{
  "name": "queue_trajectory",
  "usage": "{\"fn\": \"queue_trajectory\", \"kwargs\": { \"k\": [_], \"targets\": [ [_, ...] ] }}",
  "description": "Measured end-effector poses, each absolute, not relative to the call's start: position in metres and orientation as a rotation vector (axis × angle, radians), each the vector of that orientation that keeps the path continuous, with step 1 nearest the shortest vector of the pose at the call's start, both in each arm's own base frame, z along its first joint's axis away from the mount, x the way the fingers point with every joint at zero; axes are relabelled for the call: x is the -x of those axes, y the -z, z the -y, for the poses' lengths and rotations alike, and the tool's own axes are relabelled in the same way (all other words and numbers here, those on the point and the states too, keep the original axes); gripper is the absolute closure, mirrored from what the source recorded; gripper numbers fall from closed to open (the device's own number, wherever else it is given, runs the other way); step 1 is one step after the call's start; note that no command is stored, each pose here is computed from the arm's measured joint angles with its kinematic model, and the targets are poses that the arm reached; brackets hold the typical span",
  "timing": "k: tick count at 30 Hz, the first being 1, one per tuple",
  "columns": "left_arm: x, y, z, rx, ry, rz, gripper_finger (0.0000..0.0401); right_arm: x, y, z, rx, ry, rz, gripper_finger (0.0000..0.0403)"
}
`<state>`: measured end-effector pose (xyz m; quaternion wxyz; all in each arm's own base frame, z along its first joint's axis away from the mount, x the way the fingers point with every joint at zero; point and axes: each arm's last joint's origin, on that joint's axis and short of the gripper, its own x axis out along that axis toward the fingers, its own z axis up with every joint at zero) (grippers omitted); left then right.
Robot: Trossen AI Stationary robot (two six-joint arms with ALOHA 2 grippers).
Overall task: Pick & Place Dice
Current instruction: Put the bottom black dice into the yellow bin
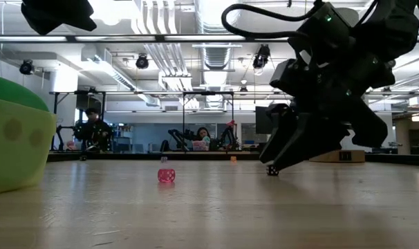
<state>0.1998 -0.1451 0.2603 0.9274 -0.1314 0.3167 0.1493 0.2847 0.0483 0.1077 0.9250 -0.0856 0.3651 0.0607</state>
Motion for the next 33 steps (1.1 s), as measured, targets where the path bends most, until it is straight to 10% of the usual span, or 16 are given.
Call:
{"fn": "queue_trajectory", "kwargs": {
  "k": [33],
  "targets": [
    [-0.2002, -0.2608, 0.1454, 0.279, -0.304, -0.643, 0.0279, -0.2849, -0.1021, -0.0485, 0.198, -0.134, -0.768, 0.0326]
  ]
}}
